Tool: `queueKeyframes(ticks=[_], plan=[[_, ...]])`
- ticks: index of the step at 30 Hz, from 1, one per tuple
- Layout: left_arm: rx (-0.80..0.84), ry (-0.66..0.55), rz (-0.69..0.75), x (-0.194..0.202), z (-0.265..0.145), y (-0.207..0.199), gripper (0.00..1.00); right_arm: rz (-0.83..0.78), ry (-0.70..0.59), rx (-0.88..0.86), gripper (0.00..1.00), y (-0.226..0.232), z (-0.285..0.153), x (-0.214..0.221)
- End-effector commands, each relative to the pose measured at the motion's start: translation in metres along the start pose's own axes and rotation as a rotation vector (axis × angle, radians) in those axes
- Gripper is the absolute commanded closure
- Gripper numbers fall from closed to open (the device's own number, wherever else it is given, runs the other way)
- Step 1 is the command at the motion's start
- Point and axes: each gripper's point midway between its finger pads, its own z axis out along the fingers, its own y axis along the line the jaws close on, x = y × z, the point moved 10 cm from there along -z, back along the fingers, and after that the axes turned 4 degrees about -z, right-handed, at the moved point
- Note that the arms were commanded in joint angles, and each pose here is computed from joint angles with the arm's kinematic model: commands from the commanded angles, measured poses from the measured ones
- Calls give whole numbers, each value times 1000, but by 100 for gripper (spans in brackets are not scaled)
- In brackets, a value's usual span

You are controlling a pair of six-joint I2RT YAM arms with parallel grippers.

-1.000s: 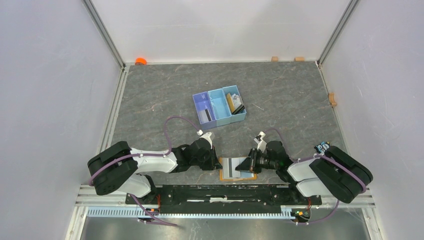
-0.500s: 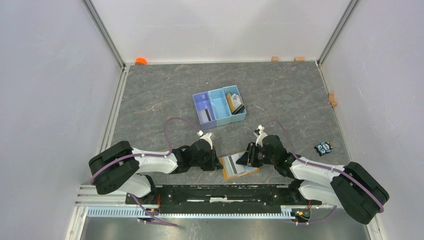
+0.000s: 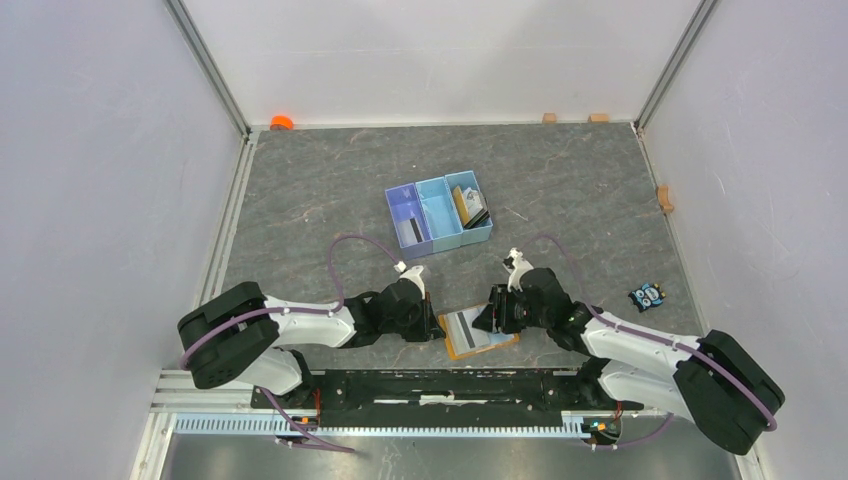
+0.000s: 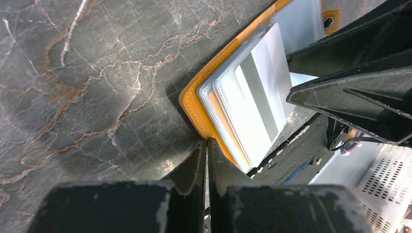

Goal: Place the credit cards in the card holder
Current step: Insert the credit card into the card holder.

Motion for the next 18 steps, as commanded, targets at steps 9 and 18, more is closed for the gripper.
queueKeyframes(ticks=[9,18], plan=[[-68,29,-10,9,3,13,98,-95,62,-24,53,25,6,-3],[-48,14,-2,6,0,8,98,-188,96,47,46,44,11,-6]])
